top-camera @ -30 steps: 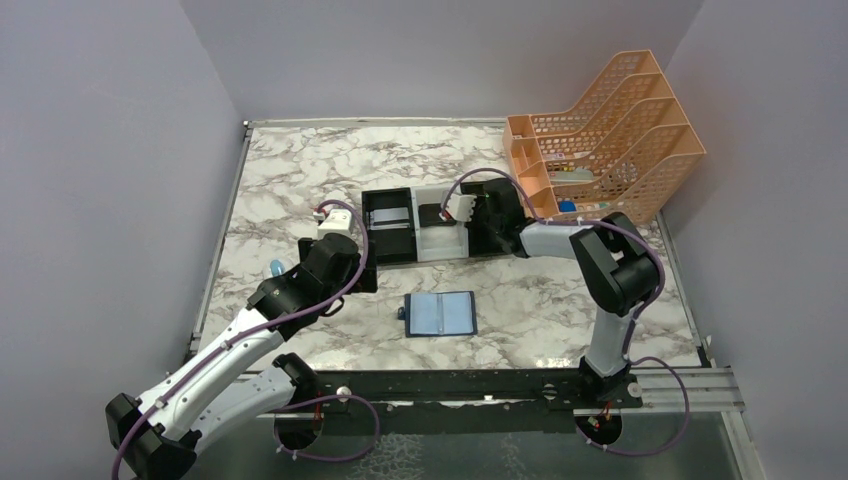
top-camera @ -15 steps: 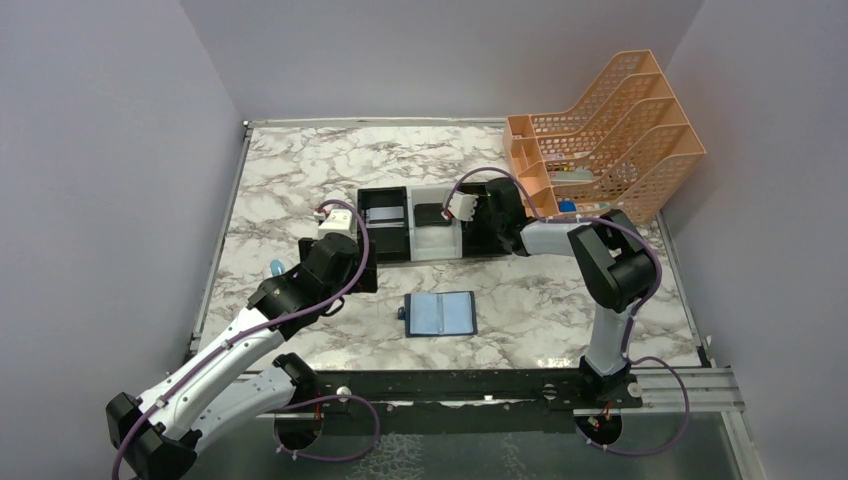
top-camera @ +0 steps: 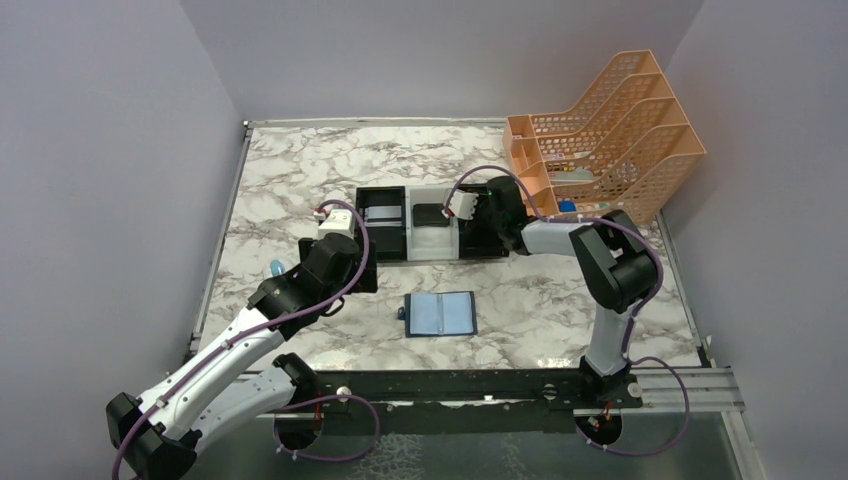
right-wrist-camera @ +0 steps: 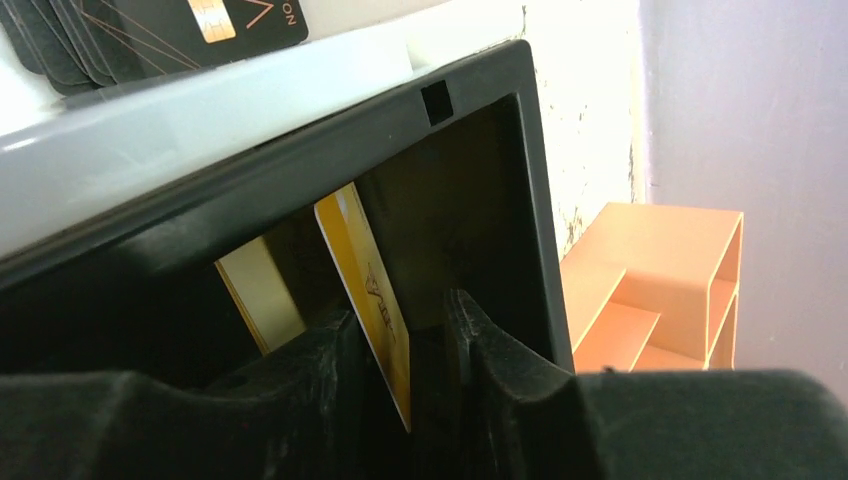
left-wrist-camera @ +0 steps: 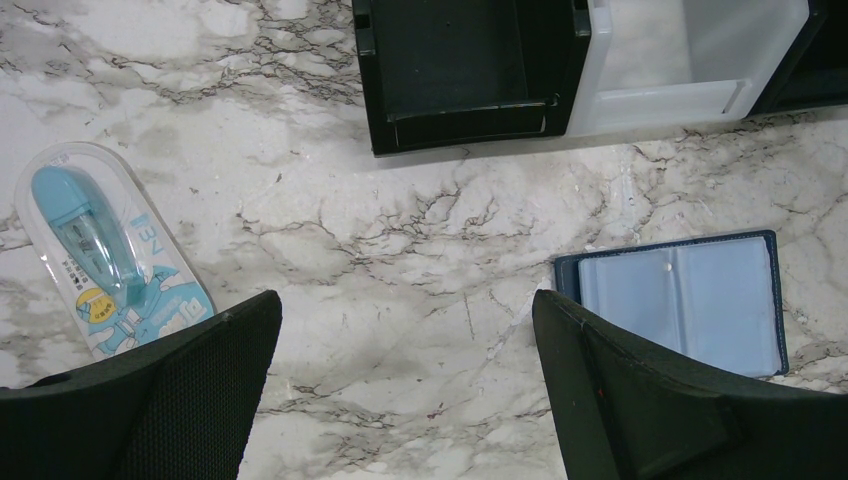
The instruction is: Take the credit cards out of the card holder
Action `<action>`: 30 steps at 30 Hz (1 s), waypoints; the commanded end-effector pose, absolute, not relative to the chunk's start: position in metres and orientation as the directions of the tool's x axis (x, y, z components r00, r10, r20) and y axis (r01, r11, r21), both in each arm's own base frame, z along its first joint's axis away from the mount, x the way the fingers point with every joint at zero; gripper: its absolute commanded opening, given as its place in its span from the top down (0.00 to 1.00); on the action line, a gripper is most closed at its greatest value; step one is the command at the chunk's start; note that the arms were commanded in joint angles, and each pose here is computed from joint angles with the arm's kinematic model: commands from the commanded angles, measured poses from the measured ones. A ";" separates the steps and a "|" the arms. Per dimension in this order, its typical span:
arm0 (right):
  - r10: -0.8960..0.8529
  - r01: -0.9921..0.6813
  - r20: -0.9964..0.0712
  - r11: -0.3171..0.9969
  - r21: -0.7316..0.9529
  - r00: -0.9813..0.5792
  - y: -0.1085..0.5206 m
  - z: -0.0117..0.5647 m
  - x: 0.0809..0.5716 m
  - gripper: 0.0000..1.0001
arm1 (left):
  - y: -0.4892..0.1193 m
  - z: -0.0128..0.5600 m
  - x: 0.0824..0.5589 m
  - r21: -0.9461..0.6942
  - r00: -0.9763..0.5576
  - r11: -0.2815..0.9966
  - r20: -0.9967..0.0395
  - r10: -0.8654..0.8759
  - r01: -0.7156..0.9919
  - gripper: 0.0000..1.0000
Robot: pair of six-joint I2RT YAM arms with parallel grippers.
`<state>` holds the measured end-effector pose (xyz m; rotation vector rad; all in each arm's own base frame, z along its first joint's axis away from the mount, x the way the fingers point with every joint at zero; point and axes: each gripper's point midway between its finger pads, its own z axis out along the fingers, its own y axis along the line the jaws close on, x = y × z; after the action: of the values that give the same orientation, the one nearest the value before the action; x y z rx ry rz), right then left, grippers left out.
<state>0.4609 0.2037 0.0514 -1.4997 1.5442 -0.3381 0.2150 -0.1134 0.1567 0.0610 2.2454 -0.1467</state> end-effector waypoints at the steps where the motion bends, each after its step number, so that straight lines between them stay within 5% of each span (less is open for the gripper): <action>1: -0.896 -0.696 -0.410 0.184 -0.694 0.173 0.205 0.039 0.449 0.64 | -0.109 0.155 0.216 -0.067 -0.620 0.995 -0.785 -0.004 0.079 0.01; 28: -0.881 -0.755 -0.448 0.191 -0.627 0.149 0.206 0.054 0.438 0.61 | -0.110 0.155 0.215 -0.072 -0.622 0.994 -0.783 -0.003 0.085 0.01; 30: -0.876 -0.762 -0.458 0.192 -0.618 0.150 0.207 0.056 0.437 0.46 | -0.111 0.155 0.215 -0.074 -0.623 0.994 -0.782 -0.005 0.085 0.01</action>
<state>0.4393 0.2068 0.0436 -1.5735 1.6242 -0.2078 0.2149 -0.1135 0.1567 0.0611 2.2456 -0.1471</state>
